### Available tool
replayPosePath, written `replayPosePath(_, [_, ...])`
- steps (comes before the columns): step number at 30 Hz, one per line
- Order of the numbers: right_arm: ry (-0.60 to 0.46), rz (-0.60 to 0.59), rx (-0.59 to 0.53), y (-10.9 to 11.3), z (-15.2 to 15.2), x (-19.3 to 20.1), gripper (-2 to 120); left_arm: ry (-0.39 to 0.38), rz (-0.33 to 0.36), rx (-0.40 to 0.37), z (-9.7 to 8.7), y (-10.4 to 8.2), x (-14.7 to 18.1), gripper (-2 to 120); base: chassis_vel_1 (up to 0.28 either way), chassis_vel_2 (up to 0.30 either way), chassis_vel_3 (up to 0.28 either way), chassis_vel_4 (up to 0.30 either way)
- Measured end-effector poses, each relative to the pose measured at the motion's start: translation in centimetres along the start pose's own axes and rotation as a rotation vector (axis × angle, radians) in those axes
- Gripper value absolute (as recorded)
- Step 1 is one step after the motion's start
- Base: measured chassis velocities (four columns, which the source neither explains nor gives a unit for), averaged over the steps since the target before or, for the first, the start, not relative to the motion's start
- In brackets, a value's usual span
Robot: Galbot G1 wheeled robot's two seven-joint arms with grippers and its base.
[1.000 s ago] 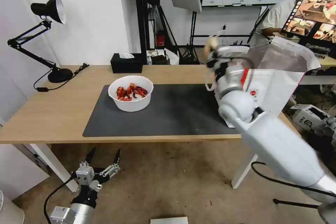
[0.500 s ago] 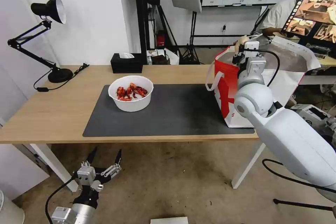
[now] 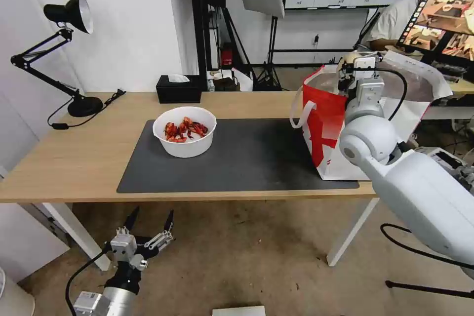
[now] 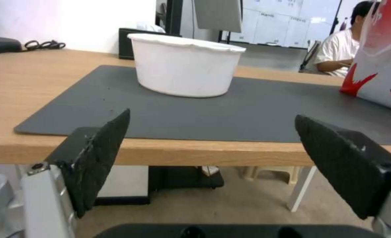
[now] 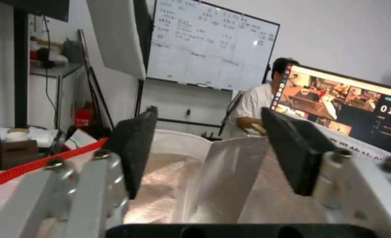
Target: Pick up the trash from the table and place it into the takeout bag.
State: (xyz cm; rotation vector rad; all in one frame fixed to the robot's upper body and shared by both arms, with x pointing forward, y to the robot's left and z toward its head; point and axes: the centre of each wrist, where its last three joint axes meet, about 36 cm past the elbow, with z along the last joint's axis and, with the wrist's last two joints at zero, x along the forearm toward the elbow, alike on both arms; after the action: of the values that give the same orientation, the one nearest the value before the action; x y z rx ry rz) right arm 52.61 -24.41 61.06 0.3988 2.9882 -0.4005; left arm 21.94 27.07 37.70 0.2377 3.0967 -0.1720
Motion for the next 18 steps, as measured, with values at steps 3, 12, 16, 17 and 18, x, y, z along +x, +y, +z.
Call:
replayPosePath(3, [-0.002,-0.003,0.001,-0.1,-0.1,0.0,76,-0.002,0.001,0.000,-0.1,0.0,0.0,100,0.000,0.000,0.000,0.000])
replayPosePath(12, [-0.002,-0.032,-0.009,0.1,-0.2,0.8,100,-0.011,0.001,-0.005,-0.6,-0.1,0.0,100,0.000,0.000,0.000,0.000])
replayPosePath(16, [-0.008,-0.043,-0.020,-0.1,-0.2,1.2,100,-0.015,0.000,-0.008,-0.8,0.0,0.1,100,0.000,0.000,0.000,0.000])
replayPosePath(17, [-0.020,-0.057,-0.039,-0.3,-0.2,1.3,100,-0.015,-0.001,-0.008,-0.8,0.1,0.1,100,0.000,0.000,0.000,0.000])
replayPosePath(18, [-0.020,-0.057,-0.039,-0.3,-0.2,1.3,100,-0.015,-0.001,-0.008,-0.8,0.1,0.1,100,0.000,0.000,0.000,0.000])
